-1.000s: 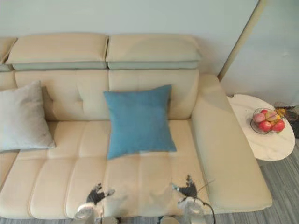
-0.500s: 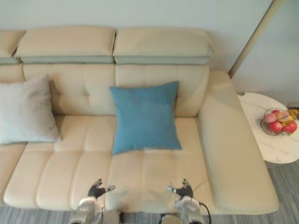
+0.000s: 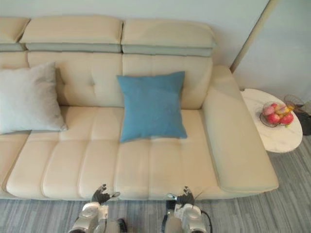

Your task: Pick up cushions and gather them together orderly.

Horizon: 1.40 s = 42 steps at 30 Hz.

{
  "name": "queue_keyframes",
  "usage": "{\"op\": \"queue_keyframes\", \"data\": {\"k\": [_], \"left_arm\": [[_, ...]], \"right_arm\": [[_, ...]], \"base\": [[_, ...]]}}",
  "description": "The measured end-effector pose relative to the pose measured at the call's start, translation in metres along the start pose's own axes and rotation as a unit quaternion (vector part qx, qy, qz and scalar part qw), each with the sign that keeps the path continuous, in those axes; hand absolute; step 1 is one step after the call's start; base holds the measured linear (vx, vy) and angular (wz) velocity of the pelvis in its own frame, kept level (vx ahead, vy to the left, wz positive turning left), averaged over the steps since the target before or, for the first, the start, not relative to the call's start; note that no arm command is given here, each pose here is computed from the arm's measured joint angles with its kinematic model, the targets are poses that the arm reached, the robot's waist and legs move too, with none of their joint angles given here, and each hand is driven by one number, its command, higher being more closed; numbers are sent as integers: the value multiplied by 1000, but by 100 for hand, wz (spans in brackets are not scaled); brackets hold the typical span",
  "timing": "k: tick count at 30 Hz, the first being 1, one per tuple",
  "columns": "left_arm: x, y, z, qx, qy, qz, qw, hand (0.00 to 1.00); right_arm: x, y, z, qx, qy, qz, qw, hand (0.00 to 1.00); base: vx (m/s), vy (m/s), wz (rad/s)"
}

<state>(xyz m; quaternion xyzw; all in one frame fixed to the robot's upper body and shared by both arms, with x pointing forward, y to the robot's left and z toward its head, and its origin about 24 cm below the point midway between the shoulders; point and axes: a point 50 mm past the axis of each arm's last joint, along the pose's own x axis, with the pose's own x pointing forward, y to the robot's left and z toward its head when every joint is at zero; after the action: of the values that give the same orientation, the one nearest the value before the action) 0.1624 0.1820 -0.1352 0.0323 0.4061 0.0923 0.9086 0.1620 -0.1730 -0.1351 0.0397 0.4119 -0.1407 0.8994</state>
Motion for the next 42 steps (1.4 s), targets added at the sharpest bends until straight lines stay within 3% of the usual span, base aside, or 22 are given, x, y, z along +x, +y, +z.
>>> {"op": "queue_keyframes", "data": {"k": [7, 14, 22, 42], "left_arm": [[-6, 1, -24, -51, 52, 18, 997, 0], [-6, 17, -32, -37, 70, 33, 996, 0], [-5, 41, -34, -17, 78, 49, 996, 0], [-13, 46, -54, -7, 110, 52, 993, 0]], "right_arm": [[-5, -30, -32, 16, 62, -48, 997, 0], [-7, -52, -43, 35, 93, -82, 992, 0], [-2, -54, -34, 18, 88, -77, 993, 0], [-5, -76, -37, -2, 102, -102, 990, 0]], "base": [[-10, -141, -4], [77, 6, 2], [27, 27, 13], [0, 1, 4]]}}
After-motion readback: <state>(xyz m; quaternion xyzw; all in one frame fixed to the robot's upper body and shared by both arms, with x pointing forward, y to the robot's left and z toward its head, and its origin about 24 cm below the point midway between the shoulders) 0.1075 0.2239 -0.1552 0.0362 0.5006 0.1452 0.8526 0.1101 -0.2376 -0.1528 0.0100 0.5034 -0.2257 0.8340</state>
